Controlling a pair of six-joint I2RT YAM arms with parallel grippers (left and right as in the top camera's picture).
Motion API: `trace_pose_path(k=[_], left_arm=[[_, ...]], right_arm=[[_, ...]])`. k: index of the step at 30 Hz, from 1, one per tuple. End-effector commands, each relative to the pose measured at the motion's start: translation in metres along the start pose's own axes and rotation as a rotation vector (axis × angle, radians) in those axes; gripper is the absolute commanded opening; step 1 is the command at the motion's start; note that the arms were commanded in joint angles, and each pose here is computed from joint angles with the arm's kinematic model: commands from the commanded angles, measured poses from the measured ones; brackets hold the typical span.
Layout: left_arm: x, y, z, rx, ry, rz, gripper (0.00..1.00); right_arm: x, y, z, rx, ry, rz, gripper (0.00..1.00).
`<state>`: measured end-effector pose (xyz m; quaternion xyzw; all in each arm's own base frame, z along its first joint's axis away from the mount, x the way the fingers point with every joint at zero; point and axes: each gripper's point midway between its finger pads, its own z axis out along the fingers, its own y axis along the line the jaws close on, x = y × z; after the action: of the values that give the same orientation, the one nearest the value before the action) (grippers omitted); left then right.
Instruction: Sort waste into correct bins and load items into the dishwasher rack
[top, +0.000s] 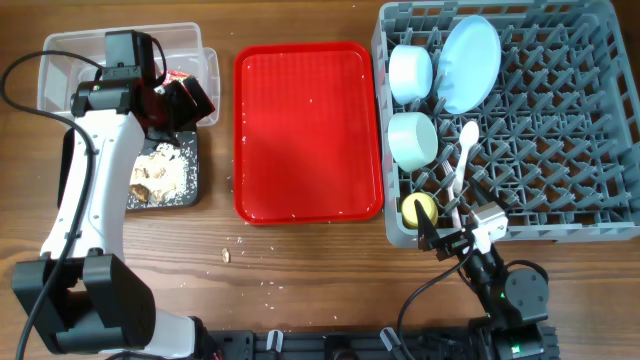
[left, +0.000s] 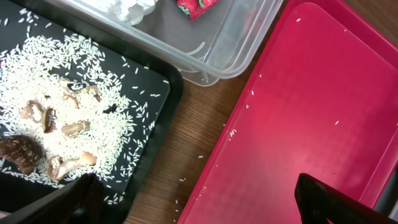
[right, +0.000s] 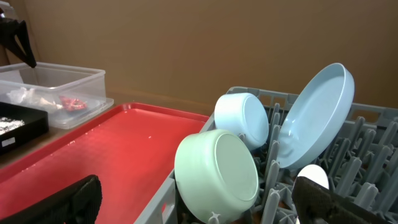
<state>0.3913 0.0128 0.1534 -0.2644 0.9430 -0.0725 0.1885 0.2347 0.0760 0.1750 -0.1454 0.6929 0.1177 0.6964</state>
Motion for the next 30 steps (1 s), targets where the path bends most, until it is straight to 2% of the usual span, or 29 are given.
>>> trace_pose_path(k=[1, 8, 13, 15, 17, 21, 30], left_arm=[[-0.003, 0.001, -0.002, -0.004, -0.009, -0.003, 1.00], [-0.003, 0.001, -0.003, -0.003, -0.011, -0.003, 1.00], [-0.002, 0.001, -0.027, -0.003, -0.054, 0.040, 1.00], [-0.004, -0.005, -0.039, 0.041, -0.085, 0.043, 1.00], [-0.015, -0.021, -0.050, 0.132, -0.166, 0.062, 1.00], [-0.017, -0.060, -0.071, 0.381, -0.334, 0.306, 1.00], [0.036, -0.025, -0.073, 0.483, -0.690, 0.354, 1.00]], right_arm=[[0.001, -0.003, 0.000, 0.016, 0.002, -0.012, 1.00], [0.001, -0.003, 0.000, 0.017, 0.002, -0.012, 0.99], [0.001, -0.003, 0.000, 0.017, 0.002, -0.012, 1.00], [0.001, -0.003, 0.000, 0.017, 0.002, -0.012, 1.00], [0.001, -0.003, 0.000, 0.017, 0.002, -0.012, 1.00], [0.001, -0.003, 0.000, 0.017, 0.002, -0.012, 1.00], [0.001, -0.003, 0.000, 0.017, 0.002, -0.012, 1.00]])
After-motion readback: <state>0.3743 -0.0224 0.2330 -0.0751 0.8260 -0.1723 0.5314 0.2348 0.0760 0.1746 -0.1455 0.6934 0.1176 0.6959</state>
